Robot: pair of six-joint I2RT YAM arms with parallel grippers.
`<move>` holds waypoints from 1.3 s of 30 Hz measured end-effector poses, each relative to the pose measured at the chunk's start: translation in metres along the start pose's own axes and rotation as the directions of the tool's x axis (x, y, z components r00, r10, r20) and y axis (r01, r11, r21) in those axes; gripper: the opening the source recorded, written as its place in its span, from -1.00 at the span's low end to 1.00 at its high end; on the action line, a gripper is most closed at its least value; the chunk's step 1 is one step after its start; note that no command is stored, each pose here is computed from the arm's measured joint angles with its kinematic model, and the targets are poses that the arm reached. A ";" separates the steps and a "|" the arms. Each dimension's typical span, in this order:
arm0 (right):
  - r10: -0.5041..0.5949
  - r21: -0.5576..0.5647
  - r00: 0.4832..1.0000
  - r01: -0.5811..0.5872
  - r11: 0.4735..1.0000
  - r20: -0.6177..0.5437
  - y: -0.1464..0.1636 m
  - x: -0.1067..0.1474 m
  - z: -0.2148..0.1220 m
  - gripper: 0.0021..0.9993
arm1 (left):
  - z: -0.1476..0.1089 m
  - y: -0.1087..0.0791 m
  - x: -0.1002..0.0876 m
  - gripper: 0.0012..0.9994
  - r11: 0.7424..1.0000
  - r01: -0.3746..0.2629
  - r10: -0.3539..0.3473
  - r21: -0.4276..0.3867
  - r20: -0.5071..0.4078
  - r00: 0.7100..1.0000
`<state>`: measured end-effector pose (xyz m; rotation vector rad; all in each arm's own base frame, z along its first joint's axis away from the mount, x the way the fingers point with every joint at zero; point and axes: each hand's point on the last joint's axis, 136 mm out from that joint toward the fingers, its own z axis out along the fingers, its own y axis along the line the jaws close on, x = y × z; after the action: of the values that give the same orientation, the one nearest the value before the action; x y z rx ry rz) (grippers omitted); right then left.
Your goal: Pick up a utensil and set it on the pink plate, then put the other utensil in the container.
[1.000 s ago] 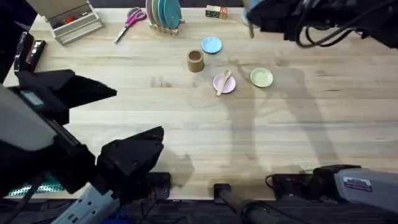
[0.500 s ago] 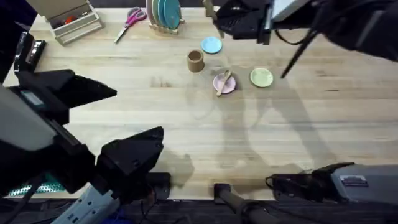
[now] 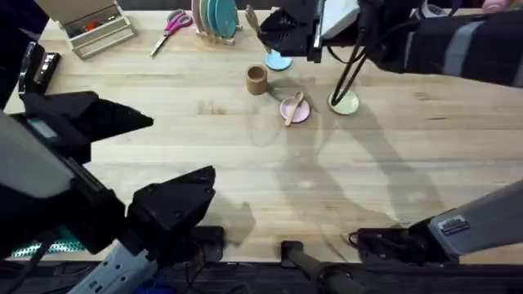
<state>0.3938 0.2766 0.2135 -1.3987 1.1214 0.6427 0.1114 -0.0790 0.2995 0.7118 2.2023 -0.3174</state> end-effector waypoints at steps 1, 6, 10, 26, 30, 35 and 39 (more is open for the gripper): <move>0.010 -0.002 1.000 -0.010 1.000 -0.002 0.000 0.005 0.002 -0.94 | 0.000 0.000 0.000 0.99 1.000 0.000 0.000 0.000 0.000 1.000; 0.046 -0.002 0.999 -0.046 0.999 0.003 0.001 0.022 0.011 -0.94 | 0.000 0.000 0.000 0.99 1.000 0.000 0.000 0.000 0.000 1.000; 0.077 0.003 0.997 -0.077 0.997 0.017 0.001 0.031 0.018 -0.94 | 0.000 0.000 0.000 0.99 1.000 0.000 0.000 0.000 0.000 1.000; 0.208 -0.026 0.978 -0.208 0.978 0.014 0.009 0.063 0.041 -0.94 | 0.000 0.000 0.000 0.99 1.000 0.000 0.000 0.000 0.000 1.000; 0.224 -0.030 0.975 -0.224 0.974 0.009 0.008 0.071 0.046 -0.94 | 0.000 0.000 0.000 0.99 1.000 0.000 0.000 0.000 0.000 1.000; 0.247 -0.036 0.969 -0.247 0.968 -0.002 0.010 0.082 0.050 -0.94 | 0.000 0.000 0.000 0.99 1.000 0.000 0.000 0.000 0.000 1.000; 0.264 -0.039 0.965 -0.264 0.964 -0.010 0.013 0.089 0.051 -0.92 | 0.000 0.000 0.000 0.99 1.000 0.000 0.000 0.000 0.000 1.000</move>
<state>0.4281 0.3047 0.1196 -1.2953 1.3177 0.8566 0.1114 -0.0790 0.2995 0.7116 2.2023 -0.3170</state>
